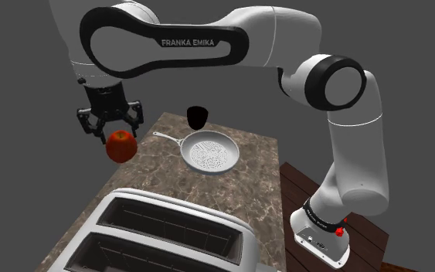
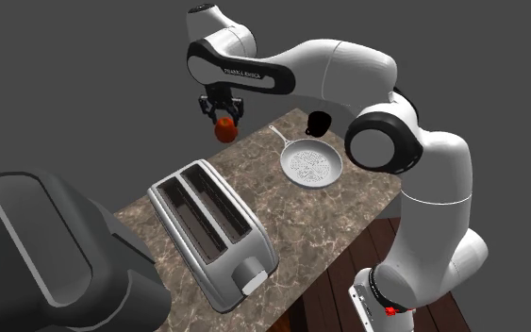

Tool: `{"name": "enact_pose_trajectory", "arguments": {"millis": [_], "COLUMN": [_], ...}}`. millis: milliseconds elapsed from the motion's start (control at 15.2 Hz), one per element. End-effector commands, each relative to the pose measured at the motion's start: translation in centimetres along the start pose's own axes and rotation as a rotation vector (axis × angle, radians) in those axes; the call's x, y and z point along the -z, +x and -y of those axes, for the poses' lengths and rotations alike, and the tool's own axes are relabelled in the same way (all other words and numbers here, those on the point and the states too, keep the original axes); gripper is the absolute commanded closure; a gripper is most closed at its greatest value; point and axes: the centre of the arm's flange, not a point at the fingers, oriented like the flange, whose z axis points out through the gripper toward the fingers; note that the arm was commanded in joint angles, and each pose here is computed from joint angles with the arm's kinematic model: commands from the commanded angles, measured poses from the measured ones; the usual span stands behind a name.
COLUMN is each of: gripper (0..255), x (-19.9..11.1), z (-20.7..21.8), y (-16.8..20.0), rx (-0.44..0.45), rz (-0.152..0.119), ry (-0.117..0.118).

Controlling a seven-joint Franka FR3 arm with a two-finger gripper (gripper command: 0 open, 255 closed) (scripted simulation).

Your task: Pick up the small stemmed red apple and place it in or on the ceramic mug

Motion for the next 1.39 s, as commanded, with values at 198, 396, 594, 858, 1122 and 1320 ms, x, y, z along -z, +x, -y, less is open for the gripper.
{"name": "enact_pose_trajectory", "arguments": {"millis": [198,396,594,858,1122,1320], "gripper": [255,255,255,255,255,255], "x": [2.6,4.0,4.2,4.6,5.0,5.2], "z": [-0.1,-0.2,-3.5,-7.9,-12.4,-15.7], "y": [0.0,0.0,2.1,5.0,7.9,10.0], "rx": [0.0,0.0,0.0,0.0,0.0,0.0], "rz": [0.0,0.0,0.0,0.0,0.0,0.0], "ry": [0.0,0.0,0.0,0.0,0.0,0.0]}}
